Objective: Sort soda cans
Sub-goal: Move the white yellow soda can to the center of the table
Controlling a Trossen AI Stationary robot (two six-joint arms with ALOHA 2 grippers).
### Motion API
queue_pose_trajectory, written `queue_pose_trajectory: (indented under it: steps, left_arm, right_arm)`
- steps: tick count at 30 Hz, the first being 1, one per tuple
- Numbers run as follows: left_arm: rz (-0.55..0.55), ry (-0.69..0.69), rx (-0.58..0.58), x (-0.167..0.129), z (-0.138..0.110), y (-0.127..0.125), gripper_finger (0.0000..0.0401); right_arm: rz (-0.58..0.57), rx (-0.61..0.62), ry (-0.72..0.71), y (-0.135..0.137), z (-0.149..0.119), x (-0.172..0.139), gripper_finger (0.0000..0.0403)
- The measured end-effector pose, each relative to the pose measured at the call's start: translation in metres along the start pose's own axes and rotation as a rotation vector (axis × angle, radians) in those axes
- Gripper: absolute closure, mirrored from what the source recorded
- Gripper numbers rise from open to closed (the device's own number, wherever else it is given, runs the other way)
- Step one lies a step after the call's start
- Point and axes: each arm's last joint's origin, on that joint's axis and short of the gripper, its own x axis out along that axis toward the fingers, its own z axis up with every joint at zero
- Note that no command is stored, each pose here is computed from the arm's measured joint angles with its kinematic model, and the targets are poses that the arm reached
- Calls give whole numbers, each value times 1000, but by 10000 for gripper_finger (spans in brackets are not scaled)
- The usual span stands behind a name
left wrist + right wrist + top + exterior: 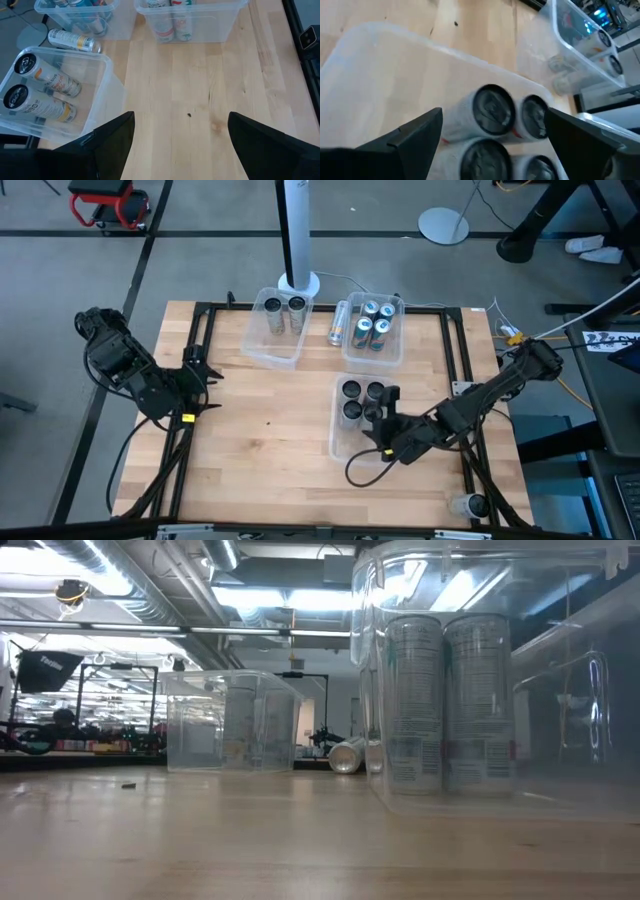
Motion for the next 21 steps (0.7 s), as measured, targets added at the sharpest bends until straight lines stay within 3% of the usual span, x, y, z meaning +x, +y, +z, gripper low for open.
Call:
queue_pose_trajectory:
  steps: [5,12,17,21]
  left_arm:
    - [0,0,-2,0,0,0,93]
    - [-3,-19,-1,0,2,-1,93]
    - [8,-24,12,0,2,0,93]
    - [11,-26,13,0,2,0,93]
  right_arm:
    - [34,-18,-4,-14,20,-20,57]
    - [223,16,-83,-17,44,-34,57]
    - [350,51,-75,5,56,-31,57]
    - [443,63,-14,41,62,-20,57]
